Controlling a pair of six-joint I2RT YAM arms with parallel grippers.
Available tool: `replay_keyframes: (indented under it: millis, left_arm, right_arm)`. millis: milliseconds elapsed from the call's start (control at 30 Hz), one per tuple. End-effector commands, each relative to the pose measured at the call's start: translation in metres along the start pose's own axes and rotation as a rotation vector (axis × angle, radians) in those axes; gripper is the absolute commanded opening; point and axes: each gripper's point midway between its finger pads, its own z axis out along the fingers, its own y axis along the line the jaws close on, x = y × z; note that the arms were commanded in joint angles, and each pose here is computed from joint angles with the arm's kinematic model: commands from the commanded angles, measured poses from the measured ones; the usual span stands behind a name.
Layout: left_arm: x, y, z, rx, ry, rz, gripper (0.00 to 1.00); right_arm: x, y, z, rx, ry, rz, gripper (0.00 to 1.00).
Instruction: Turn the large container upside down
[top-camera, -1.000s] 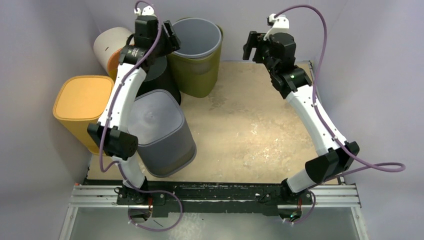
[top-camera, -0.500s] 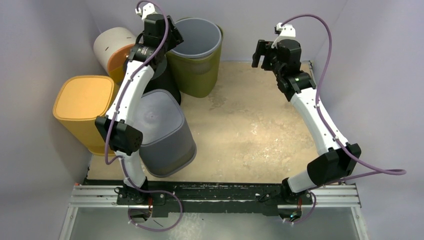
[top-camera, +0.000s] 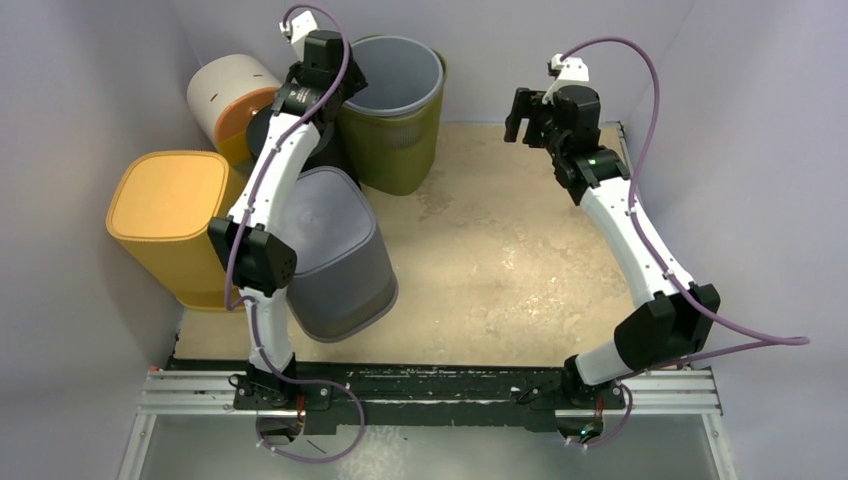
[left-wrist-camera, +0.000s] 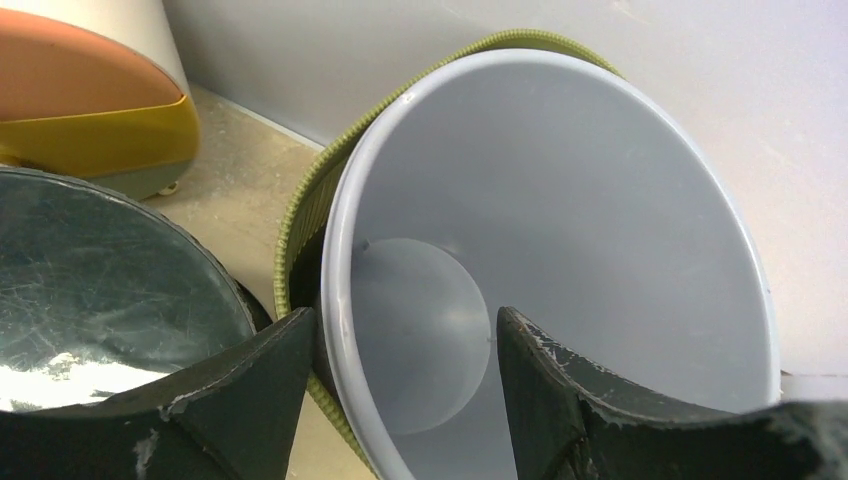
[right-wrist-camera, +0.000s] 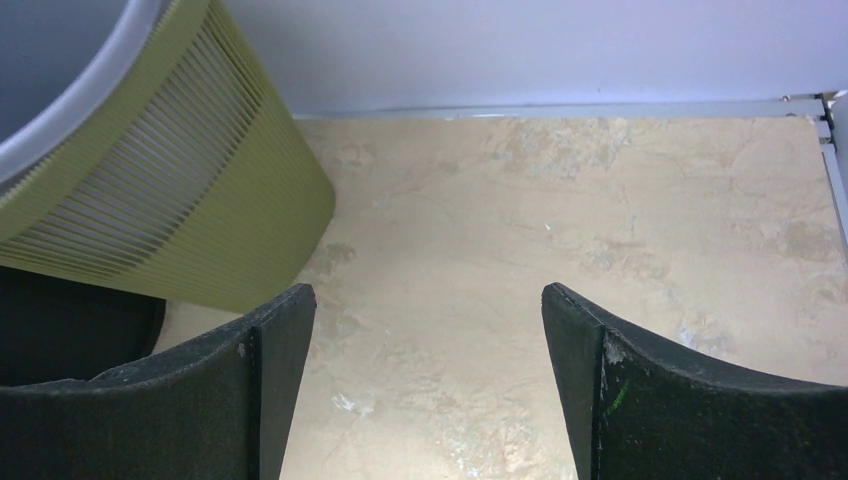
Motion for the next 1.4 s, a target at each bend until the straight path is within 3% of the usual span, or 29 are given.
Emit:
replay_keyframes:
  millis: [0,167,300,467,500,600,733,933,1200,1367]
  left_arm:
    - [-0.006,0.006,0.007,-0.054,-0.029,0.019,0.63]
    - [0.014,0.018,0.020,-0.105,0.026,0.101,0.61]
    - [0.026,0.027,0.023,-0.127,0.069,0.170,0.42]
    - [0.038,0.037,0.026,-0.152,0.110,0.226,0.36]
    - [0.041,0.038,0.027,-0.154,0.120,0.236,0.32]
    - [0.046,0.041,0.026,-0.158,0.142,0.261,0.01]
    - [0.041,0.045,0.017,-0.157,0.141,0.291,0.00]
    - [0.002,0.037,-0.027,-0.102,0.067,0.275,0.00]
    - [-0.045,-0.004,-0.102,0.163,-0.013,0.171,0.00]
    - [-0.051,-0.022,-0.134,0.299,-0.007,0.144,0.00]
  right_arm:
    - [-0.013,-0.005,-0.007,-0.004,-0.054,-0.001,0.86]
    - [-0.005,-0.015,-0.007,0.019,-0.039,-0.013,0.86]
    - [0.004,-0.023,-0.006,0.033,-0.024,-0.013,0.86]
    - [0.011,-0.028,-0.006,0.039,-0.016,-0.005,0.86]
    - [0.012,-0.027,-0.006,0.037,-0.014,-0.003,0.86]
    - [0.013,-0.028,-0.006,0.039,-0.014,0.001,0.86]
    - [0.017,-0.031,-0.006,0.047,-0.009,0.005,0.86]
    - [0.022,-0.032,-0.004,0.050,-0.005,0.020,0.86]
    - [0.027,-0.030,-0.003,0.041,0.001,0.046,0.84]
    - [0.026,-0.032,-0.007,0.056,-0.006,0.054,0.84]
